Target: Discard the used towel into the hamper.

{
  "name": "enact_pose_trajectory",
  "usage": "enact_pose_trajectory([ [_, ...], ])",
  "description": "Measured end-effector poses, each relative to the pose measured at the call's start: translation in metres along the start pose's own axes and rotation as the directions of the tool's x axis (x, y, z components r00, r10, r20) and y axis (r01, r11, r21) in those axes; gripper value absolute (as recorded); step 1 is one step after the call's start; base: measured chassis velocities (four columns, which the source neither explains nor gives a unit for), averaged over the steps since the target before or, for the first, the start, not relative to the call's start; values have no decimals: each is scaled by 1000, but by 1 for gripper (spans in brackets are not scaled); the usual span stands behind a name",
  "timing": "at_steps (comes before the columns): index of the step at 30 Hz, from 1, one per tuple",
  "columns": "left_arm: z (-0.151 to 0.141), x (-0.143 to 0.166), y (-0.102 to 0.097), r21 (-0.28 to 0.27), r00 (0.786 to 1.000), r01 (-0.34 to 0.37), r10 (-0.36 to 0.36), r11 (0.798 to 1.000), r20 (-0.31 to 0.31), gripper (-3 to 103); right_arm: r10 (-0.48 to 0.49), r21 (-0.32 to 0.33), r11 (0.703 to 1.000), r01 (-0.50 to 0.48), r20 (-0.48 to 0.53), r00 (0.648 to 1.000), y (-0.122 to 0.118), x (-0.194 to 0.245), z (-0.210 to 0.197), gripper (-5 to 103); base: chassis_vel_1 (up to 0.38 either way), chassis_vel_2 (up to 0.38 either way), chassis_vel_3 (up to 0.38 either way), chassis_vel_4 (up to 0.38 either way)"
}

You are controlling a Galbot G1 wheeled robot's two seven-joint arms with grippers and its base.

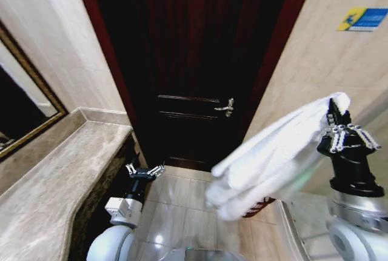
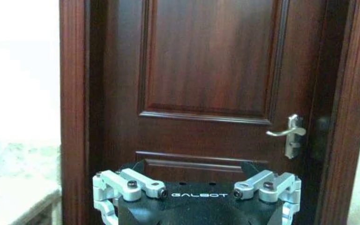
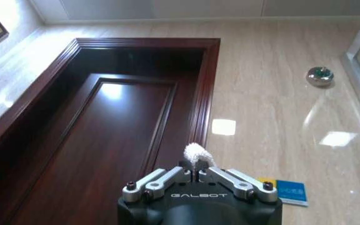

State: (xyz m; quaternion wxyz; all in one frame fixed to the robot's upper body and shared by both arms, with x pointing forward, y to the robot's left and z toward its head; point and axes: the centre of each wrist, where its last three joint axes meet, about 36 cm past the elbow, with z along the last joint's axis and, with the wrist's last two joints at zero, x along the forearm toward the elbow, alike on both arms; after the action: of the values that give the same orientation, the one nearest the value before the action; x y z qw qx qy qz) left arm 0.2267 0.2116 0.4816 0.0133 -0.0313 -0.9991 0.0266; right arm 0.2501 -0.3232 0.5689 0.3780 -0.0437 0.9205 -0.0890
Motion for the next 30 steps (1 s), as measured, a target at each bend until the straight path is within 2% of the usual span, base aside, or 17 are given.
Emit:
enact_pose_trajectory([
  [13,0,0,0,0,1000,0,0,1000,0,100,-10,-4,1000,10,0,1000,0,1,0,2,-62,-59,-72,-70],
  [30,0,0,0,0,1000,0,0,1000,0,100,-20,-1,1000,20,31,999,0,0,0,2,-3,-2,-1,-2],
])
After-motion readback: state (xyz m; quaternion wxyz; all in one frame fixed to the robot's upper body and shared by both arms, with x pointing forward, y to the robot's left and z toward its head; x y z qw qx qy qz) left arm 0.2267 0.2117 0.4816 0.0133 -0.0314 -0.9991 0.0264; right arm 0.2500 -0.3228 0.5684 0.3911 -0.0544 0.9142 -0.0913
